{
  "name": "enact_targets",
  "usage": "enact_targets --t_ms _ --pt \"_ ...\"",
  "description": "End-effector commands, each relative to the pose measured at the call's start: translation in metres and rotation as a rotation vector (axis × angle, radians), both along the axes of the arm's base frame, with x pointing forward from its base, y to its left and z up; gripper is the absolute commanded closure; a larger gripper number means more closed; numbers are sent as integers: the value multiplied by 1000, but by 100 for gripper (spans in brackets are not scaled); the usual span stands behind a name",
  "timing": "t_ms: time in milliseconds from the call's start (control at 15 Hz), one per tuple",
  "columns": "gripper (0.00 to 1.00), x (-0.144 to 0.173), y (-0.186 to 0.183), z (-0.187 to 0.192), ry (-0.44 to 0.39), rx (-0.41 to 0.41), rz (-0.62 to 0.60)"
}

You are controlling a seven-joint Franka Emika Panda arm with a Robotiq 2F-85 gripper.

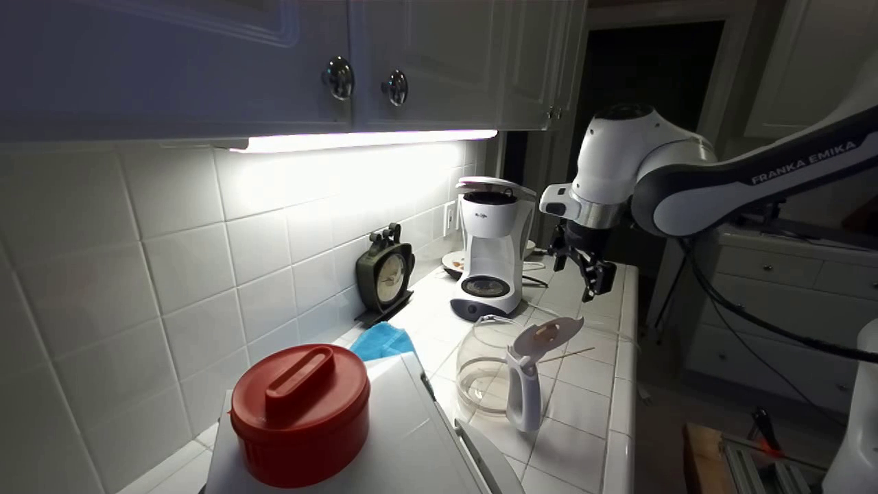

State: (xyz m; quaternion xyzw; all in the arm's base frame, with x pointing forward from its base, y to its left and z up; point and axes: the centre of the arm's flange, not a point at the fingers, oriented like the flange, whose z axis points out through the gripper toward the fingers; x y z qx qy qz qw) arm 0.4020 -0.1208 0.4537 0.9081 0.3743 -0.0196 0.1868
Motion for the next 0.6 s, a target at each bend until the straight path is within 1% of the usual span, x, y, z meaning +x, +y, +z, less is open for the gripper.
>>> enact_targets --t_ms 0,200,267,400,533 --pt "0 -8 13 34 20 91 -179" --pt "0 -15 21 57 -7 157 -308" --pt "0 -16 23 63 -33 172 -339" --pt "0 -15 31 70 -97 205 -370" --pt "0 -13 42 74 -149 218 -380"
